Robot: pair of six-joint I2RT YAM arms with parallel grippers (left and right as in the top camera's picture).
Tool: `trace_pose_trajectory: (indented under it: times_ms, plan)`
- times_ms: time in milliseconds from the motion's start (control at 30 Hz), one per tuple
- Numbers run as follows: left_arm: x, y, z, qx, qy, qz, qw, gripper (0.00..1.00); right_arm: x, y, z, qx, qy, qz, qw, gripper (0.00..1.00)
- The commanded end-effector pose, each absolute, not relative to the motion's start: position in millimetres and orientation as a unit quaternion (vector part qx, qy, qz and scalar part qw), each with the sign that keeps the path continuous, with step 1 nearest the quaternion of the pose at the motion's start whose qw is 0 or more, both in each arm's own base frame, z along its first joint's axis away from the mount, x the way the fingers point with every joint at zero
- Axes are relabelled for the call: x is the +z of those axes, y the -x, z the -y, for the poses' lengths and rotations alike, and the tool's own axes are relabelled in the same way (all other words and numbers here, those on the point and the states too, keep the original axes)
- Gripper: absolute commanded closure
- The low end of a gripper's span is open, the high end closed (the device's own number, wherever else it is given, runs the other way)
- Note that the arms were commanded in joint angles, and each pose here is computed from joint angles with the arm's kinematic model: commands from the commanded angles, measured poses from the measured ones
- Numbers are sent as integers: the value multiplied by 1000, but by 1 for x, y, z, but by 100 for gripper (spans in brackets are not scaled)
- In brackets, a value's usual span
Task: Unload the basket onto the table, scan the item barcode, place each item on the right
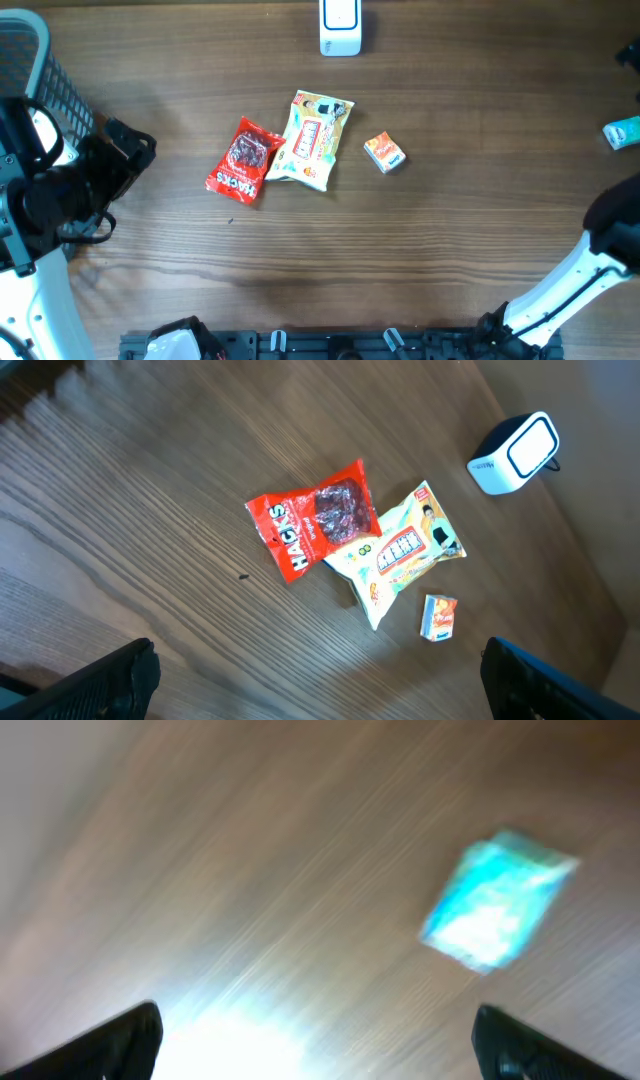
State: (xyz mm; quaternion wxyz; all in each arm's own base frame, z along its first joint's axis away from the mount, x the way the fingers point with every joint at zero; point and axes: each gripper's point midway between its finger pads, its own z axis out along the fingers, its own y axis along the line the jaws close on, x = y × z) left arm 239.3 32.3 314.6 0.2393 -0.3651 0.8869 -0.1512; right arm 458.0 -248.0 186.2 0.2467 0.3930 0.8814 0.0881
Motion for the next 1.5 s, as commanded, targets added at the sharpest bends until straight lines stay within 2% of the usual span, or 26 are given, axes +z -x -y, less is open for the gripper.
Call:
trace_pose_trajectory:
  times_ms: [0, 67, 133, 200, 267, 300, 467, 533, 700, 867, 900, 933, 967, 1000, 1233, 1333, 1467]
  plan:
    - [316, -240, -35, -146, 361, -888, 245, 0, 220, -476, 114, 326, -272, -882, 205, 2]
    - [316, -240, -35, -146, 361, -888, 245, 0, 201, -468, 65, 312, -213, -913, 154, 2]
    - [316, -240, -35, -146, 361, -888, 245, 0, 179, -464, 20, 270, -111, -947, 131, 2]
    - [316, -240, -35, -146, 361, -888, 245, 0, 149, -456, -21, 196, -19, -975, 99, 6]
    - [316, -240, -35, -146, 361, -888, 245, 0, 124, -450, -47, 132, 21, -988, 80, 16]
    - [316, -240, -35, -146, 361, -888, 245, 0, 96, -441, -81, 75, 55, -994, 62, 16]
    - [316, -240, -35, -146, 361, -888, 245, 0, 53, -398, -138, 52, 104, -993, 10, 16]
    - [316, -240, -35, -146, 361, -888, 245, 0, 47, -388, -143, 27, 105, -994, 0, 18]
    - [316, -240, -35, -146, 361, -888, 245, 0, 59, -372, -132, -161, 131, -978, 18, 19]
    - [316, -240, -35, -146, 361, -888, 245, 0, 67, -359, -171, -229, 184, -954, 66, 21]
    - [316, -240, -35, -146, 361, -888, 245, 0, 67, -359, -179, -228, 187, -953, 76, 24]
    - [316, -240, -35, -146, 361, -888, 245, 0, 67, -359, -186, -224, 189, -952, 84, 37]
    - [316, -240, -35, -146, 361, -888, 245, 0, 67, -360, -193, -220, 183, -954, 96, 60]
    - [316, -240, -35, -146, 361, -888, 245, 0, 66, -361, -195, -217, 180, -954, 100, 63]
    - [316, -240, -35, -146, 361, -888, 245, 0, 61, -356, -190, -223, 176, -955, 87, 65]
    - [316, -240, -35, -146, 361, -888, 245, 0, 44, -353, -186, -227, 177, -954, 85, 64]
    - [316, -240, -35, -146, 361, -888, 245, 0, 40, -363, -171, -277, 175, -938, 117, 64]
